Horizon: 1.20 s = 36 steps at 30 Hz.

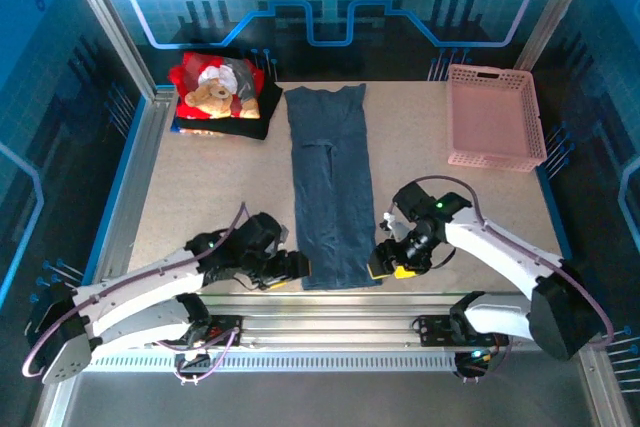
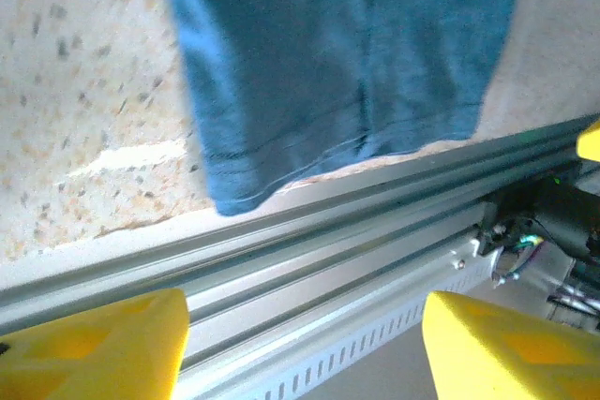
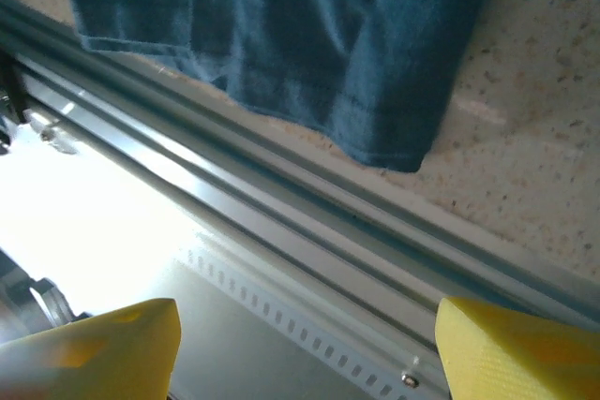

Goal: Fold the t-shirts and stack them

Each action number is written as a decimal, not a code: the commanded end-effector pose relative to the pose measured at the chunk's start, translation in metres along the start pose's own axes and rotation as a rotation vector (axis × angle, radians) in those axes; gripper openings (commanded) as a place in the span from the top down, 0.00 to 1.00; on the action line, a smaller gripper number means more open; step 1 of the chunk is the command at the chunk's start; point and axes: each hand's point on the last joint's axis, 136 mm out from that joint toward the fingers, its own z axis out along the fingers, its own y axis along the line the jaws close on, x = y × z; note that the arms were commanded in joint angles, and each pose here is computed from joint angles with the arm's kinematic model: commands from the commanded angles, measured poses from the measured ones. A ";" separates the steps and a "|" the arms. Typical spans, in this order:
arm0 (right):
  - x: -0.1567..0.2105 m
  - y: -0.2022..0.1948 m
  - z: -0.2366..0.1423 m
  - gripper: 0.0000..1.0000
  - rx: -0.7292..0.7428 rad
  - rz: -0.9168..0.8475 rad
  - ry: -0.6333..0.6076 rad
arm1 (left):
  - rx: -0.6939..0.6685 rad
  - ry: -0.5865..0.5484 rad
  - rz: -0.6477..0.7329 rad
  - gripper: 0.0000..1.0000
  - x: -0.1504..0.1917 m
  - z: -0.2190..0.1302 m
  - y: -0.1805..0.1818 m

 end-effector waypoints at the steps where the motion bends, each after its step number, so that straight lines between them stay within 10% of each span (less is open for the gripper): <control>1: -0.006 -0.007 0.016 0.28 0.009 0.020 -0.003 | 0.076 -0.091 -0.083 0.37 -0.012 0.014 -0.014; 25: -0.023 -0.022 0.063 0.35 -0.005 0.073 0.009 | 0.080 -0.019 -0.134 0.61 -0.008 0.079 -0.005; 36: -0.027 -0.027 0.053 0.96 0.084 0.109 -0.027 | 0.032 -0.032 -0.128 0.96 -0.007 0.067 0.002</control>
